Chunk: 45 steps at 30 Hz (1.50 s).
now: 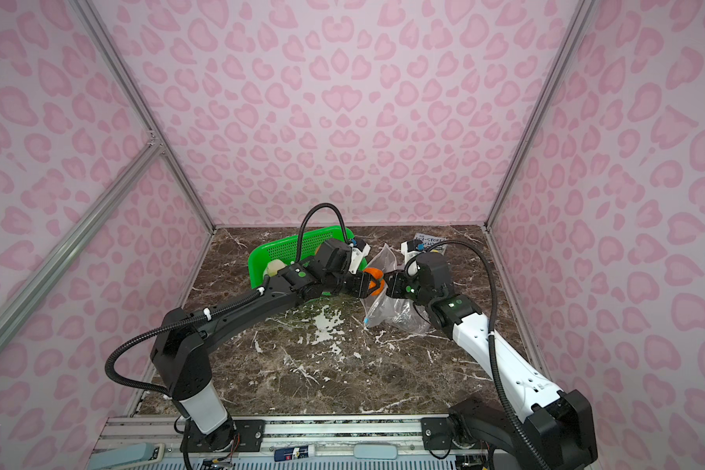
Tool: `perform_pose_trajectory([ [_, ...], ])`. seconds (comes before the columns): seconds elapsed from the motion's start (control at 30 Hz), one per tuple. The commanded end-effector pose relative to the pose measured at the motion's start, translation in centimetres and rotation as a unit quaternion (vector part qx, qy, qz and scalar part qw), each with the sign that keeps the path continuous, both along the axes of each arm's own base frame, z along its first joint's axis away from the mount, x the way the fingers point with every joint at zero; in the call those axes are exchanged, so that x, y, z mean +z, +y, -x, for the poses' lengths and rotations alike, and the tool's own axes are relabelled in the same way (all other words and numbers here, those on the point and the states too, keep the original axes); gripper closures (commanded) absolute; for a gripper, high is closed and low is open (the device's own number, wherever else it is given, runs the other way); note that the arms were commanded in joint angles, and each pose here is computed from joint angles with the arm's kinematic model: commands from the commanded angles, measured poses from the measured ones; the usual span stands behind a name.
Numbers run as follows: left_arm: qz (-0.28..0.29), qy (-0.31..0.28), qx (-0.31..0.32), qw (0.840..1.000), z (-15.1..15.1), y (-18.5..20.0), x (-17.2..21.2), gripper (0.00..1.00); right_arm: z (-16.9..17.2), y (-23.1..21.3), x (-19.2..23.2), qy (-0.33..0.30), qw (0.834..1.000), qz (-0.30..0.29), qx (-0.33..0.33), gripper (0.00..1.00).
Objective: Place the food in the zip-top bag and seal the zipper
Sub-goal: 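Carry the pumpkin with the left gripper into the bag held by the right gripper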
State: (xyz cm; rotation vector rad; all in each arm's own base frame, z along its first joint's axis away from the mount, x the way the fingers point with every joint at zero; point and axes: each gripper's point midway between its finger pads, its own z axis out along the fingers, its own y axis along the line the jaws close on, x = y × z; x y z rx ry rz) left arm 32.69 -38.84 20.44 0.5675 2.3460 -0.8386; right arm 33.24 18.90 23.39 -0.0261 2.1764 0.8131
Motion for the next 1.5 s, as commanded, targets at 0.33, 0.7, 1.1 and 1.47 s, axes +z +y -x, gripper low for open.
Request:
perform_pose_trajectory([
  [0.33, 0.019, 0.022, 0.039, 0.999, -0.5, 1.3, 1.2, 0.22, -0.5, 0.6, 0.8, -0.017, 1.000, 0.000, 0.007, 1.00],
  [0.7, 0.080, -0.011, 0.088, 0.993, -1.5, 5.3, 4.3, 0.20, -0.5, 0.6, 1.0, -0.023, 1.000, 0.003, 0.008, 1.00],
  [1.1, 0.071, 0.054, 0.048, 0.995, -1.6, 2.6, -0.7, 0.27, -0.3, 0.7, 1.6, -0.030, 0.999, 0.000, 0.015, 1.00],
  [1.47, 0.100, 0.021, 0.029, 0.994, -1.6, 2.1, 3.2, 0.96, -0.5, -1.4, 1.3, -0.033, 0.999, 0.021, -0.017, 1.00],
])
